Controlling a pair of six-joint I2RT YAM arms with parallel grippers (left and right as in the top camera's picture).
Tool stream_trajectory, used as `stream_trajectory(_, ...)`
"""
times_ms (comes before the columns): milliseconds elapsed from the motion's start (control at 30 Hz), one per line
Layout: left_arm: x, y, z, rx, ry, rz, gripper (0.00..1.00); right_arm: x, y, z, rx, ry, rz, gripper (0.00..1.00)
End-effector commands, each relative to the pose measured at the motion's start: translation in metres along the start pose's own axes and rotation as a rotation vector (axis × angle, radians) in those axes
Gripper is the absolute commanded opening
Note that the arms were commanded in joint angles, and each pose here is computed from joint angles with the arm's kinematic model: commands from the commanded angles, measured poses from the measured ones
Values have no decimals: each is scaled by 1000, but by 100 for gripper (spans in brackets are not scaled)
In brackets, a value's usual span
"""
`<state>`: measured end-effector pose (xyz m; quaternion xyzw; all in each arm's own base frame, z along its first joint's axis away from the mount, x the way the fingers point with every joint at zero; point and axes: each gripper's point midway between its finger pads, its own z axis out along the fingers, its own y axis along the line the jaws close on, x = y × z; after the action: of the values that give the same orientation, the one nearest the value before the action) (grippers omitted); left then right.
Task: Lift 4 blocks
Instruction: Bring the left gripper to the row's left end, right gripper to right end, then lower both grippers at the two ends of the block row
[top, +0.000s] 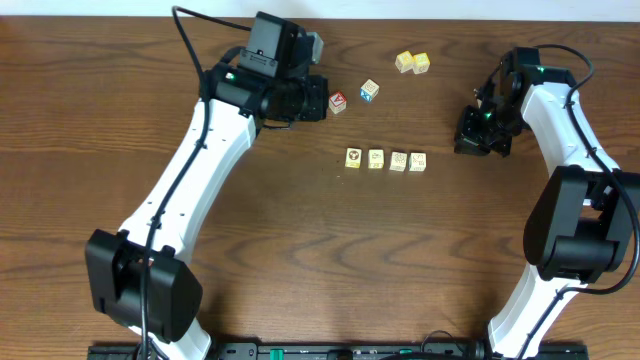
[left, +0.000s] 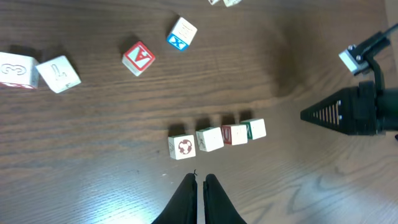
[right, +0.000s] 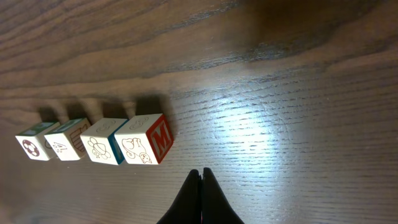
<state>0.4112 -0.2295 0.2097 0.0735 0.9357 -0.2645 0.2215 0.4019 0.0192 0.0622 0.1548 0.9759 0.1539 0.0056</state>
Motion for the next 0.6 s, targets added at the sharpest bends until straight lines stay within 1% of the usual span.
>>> stream_trajectory(0, 13, -5, 21, -3, 55, 37, 7, 3, 6, -1, -15, 6, 8, 1)
stream_trajectory(267, 39, 4, 71, -27, 170, -14, 7, 9, 24, 5, -13, 15, -42, 1)
stream_trajectory(467, 45, 19, 83, -59, 201, -76, 7, 9, 36, 9, -15, 4, -78, 1)
stream_trajectory(500, 44, 25, 84, -83, 198, -79, 7, 10, 38, 9, -15, 3, -84, 1)
stream_trajectory(567, 42, 45, 81, -185, 179, -77, 7, 9, 37, 10, -1, -2, -89, 1)
